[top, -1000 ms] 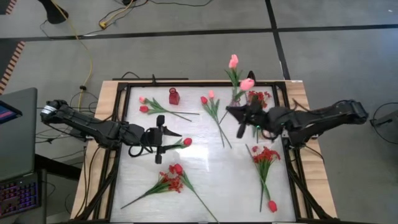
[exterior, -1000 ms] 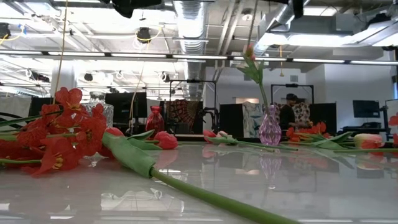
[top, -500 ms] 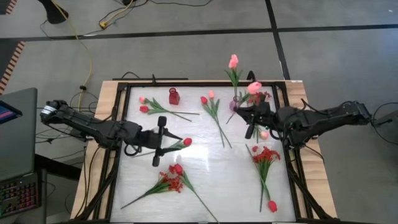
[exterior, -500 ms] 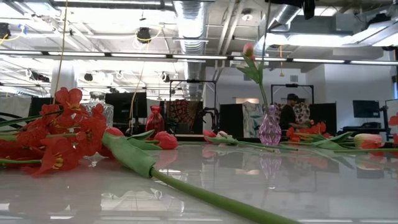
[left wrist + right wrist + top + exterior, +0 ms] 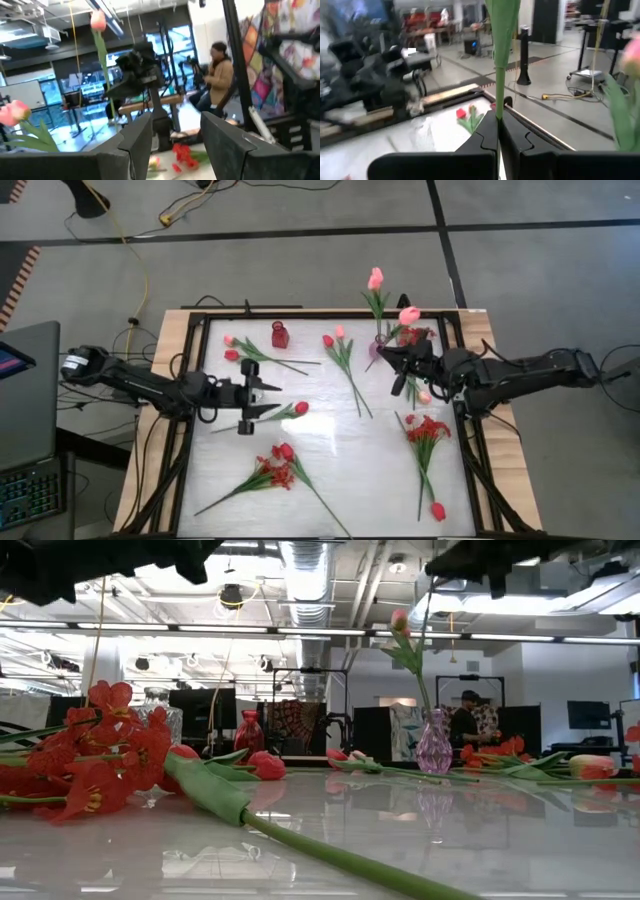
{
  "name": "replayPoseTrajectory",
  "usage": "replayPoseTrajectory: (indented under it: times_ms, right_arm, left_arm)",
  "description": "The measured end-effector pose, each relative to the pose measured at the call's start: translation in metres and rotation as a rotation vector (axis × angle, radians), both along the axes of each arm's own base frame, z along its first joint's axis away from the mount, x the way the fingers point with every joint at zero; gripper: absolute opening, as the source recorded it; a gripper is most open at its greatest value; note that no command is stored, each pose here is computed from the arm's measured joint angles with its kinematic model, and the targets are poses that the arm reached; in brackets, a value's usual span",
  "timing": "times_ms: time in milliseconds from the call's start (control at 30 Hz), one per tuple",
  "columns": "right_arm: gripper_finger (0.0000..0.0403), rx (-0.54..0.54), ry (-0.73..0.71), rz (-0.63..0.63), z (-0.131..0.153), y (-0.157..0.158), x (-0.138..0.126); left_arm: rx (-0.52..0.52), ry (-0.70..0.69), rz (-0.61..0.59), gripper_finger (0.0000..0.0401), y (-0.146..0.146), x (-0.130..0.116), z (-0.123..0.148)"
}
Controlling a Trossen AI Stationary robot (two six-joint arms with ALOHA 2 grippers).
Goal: Sort flowers into vase by color
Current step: Put the pink tulip into the purple vase
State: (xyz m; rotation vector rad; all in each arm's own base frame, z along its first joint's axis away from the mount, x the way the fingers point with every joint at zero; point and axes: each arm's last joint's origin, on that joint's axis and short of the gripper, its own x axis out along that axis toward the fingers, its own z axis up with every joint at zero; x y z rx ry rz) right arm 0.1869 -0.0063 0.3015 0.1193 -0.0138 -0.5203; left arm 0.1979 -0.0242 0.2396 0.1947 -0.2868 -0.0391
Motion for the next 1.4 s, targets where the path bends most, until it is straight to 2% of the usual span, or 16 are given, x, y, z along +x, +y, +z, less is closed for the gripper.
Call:
replayPoseTrajectory:
  times_ms: [133,233,433,533,967,1400]
  right_arm:
    - [0.0029,0.045,-0.054,-0.066,-0.007,-0.012,-0.008]
    - [0.0029,0.052,-0.063,-0.125,-0.009,-0.022,-0.013]
    - [0.0029,0.064,-0.074,-0.304,-0.009,-0.051,-0.022]
    - [0.0029,0.072,-0.064,-0.372,-0.011,-0.064,-0.024]
    - [0.0029,0.133,0.006,-0.417,-0.028,-0.097,-0.019]
    - [0.0029,0.156,0.078,-0.413,-0.039,-0.102,-0.014]
  left_arm:
    - [-0.024,0.052,-0.046,0.0157,0.003,0.000,-0.009]
    - [-0.037,0.030,-0.040,0.0157,0.005,0.000,-0.007]
    - [-0.067,0.023,-0.136,0.0157,0.004,0.002,-0.002]
    - [-0.074,0.049,-0.135,0.0157,0.004,0.003,-0.004]
    - [-0.080,0.084,-0.135,0.0157,0.004,0.003,-0.007]
    - [-0.058,0.092,-0.100,0.0157,0.005,0.004,-0.009]
